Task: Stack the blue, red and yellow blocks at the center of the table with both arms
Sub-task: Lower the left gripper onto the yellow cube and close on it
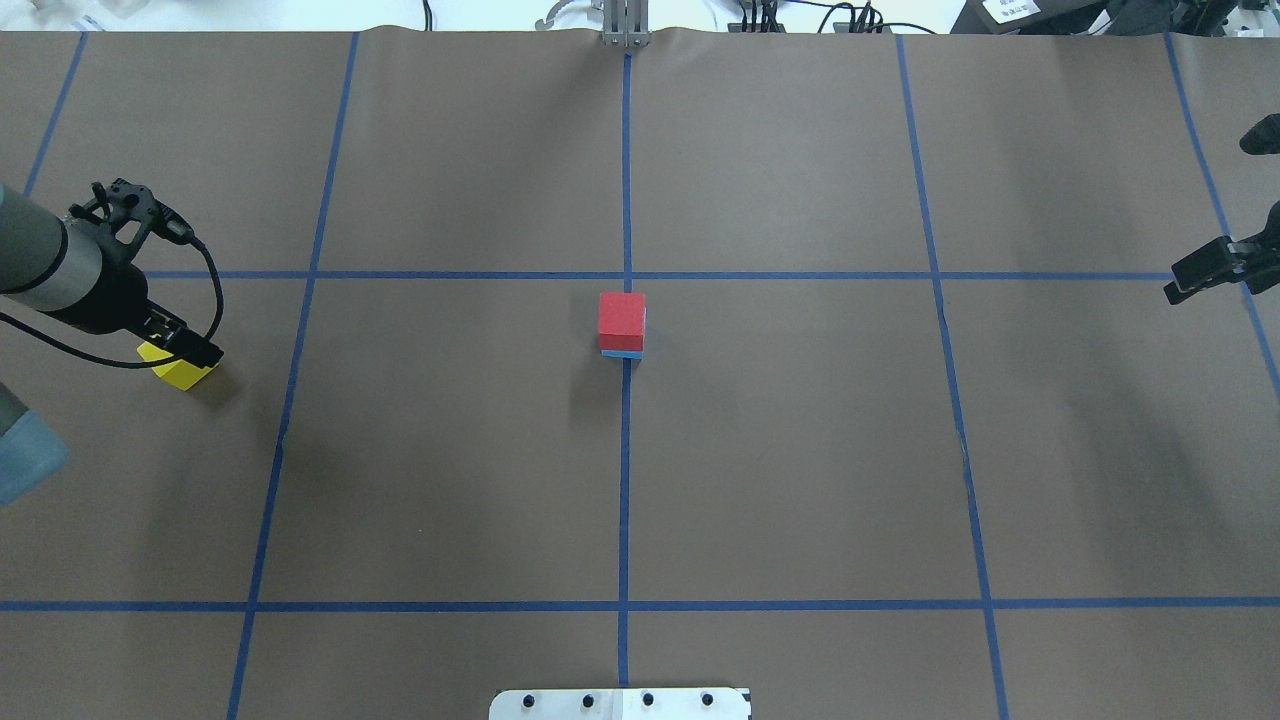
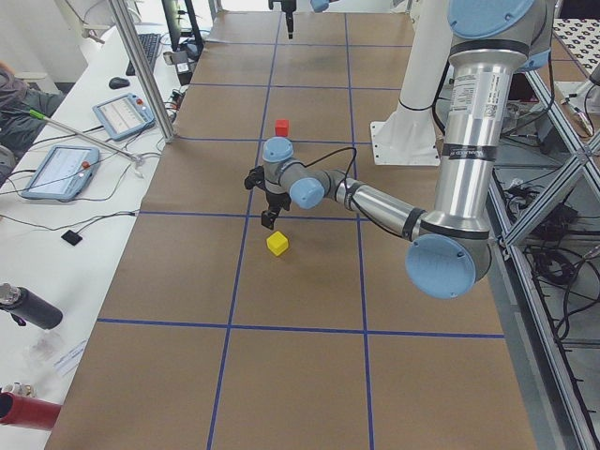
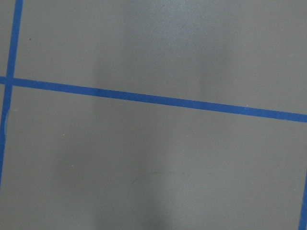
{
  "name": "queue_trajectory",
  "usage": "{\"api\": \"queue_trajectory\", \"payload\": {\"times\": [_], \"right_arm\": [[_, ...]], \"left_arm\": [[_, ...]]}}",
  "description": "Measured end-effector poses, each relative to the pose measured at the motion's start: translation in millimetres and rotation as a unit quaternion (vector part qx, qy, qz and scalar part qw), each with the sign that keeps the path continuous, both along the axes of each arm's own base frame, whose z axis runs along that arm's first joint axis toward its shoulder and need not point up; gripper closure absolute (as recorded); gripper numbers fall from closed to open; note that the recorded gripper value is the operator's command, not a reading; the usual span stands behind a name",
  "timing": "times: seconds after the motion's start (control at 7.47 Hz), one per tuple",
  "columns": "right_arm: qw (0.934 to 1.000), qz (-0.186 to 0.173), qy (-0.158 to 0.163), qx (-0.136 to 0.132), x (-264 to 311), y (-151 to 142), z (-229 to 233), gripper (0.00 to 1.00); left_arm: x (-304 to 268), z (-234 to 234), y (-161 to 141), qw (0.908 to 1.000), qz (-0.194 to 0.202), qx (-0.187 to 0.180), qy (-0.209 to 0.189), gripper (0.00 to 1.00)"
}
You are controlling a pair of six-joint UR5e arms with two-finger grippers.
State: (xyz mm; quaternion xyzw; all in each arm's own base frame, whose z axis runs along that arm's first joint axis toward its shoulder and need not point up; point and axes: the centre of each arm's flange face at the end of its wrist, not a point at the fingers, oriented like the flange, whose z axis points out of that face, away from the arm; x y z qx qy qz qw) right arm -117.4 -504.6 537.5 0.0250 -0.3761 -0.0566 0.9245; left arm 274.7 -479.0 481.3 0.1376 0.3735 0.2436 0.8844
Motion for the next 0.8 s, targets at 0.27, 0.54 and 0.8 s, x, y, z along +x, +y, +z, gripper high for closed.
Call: {"api": "queue_trajectory", "payload": {"times": [0.27, 0.54, 0.8], "right_arm": [[1.0000, 0.000, -0.002, 0.004, 0, 1, 1, 0.00], [1.0000, 0.000, -0.002, 0.004, 1, 2, 4, 0.00], [1.0000, 0.000, -0.001, 0.003, 1, 2, 5, 0.00]], "left_arm": [[1, 17, -1, 0.9996, 0.028, 0.005, 0.001, 0.00], [3, 26, -5, 0.9992, 0.038, 0.007, -0.002, 0.00], [2, 34, -8, 0.9988, 0.047, 0.013, -0.008, 0.00]]}}
